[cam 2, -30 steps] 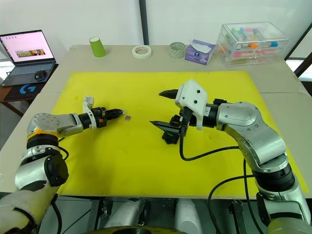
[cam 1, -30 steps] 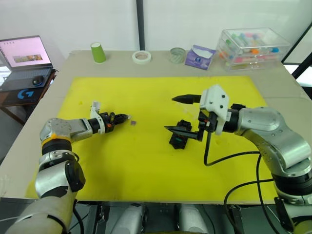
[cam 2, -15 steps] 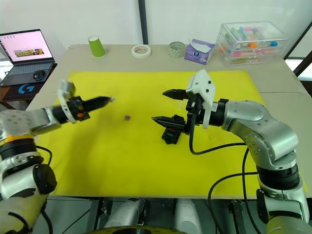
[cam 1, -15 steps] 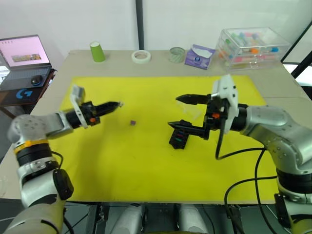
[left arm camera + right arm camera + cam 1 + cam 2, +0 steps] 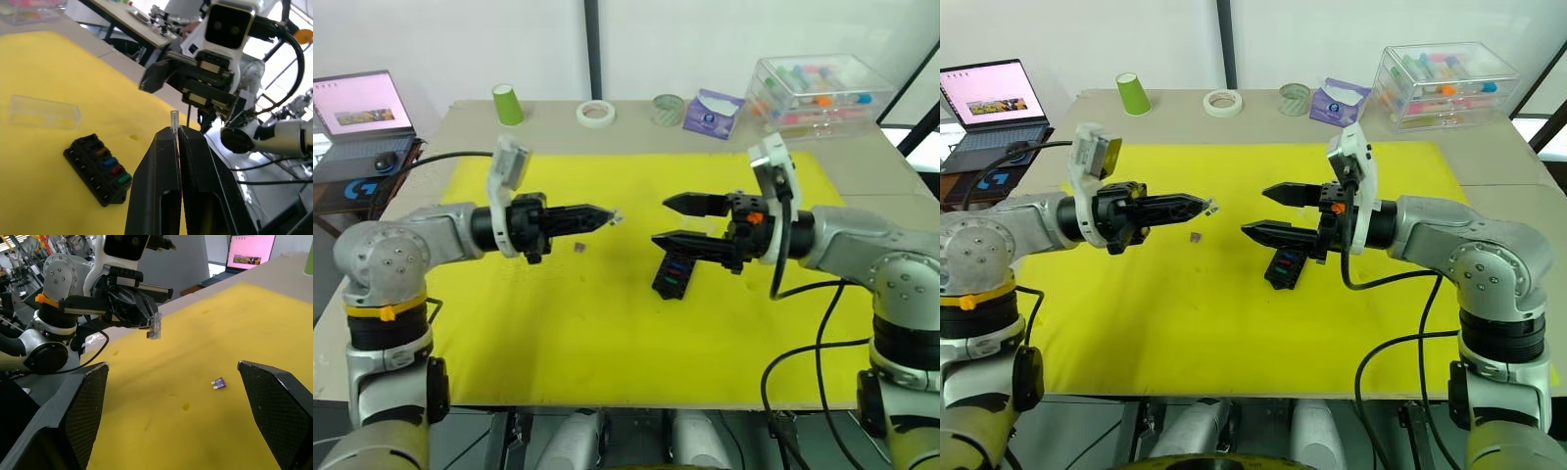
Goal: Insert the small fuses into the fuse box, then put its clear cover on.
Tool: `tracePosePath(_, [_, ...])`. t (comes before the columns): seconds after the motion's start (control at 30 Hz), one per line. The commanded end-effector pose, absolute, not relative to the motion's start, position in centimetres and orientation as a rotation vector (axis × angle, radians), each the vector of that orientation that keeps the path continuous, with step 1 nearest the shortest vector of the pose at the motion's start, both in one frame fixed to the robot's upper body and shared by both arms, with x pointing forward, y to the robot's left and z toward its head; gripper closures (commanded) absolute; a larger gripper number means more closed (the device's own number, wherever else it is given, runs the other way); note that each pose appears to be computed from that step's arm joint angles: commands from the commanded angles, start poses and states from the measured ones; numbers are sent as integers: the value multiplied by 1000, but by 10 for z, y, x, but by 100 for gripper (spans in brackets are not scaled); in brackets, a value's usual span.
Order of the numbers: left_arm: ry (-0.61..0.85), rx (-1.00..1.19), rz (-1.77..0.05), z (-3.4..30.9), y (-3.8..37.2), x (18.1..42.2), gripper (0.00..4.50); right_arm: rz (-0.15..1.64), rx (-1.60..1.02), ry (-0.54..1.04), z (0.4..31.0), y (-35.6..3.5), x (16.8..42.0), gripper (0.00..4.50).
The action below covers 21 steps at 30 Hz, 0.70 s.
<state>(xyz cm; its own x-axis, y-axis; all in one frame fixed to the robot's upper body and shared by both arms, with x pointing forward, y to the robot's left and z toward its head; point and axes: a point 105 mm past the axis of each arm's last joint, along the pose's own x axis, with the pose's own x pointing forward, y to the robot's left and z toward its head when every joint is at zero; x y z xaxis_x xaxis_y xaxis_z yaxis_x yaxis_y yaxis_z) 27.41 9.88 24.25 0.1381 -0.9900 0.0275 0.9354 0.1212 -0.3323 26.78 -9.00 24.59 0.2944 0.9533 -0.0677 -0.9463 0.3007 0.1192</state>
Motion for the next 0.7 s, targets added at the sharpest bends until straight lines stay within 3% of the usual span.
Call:
tracePosePath(0.03, [129, -227, -1475, 256, 93, 269, 450, 1289, 74, 81, 259, -87, 264, 43])
tracePosePath(0.1, [82, -234, -1492, 263, 91, 271, 450, 1289, 80, 84, 258, -85, 264, 91])
tracePosePath(0.23, [22, -251, -1494, 267, 88, 272, 450, 1272, 118, 56, 262, -83, 264, 91])
tracePosePath(0.63, [39, -424, -1507, 268, 87, 267, 450, 1270, 309, 22, 273, -80, 257, 91])
tracePosePath(0.7, [49, -429, -1513, 268, 87, 266, 450, 1270, 310, 26, 273, -80, 257, 122])
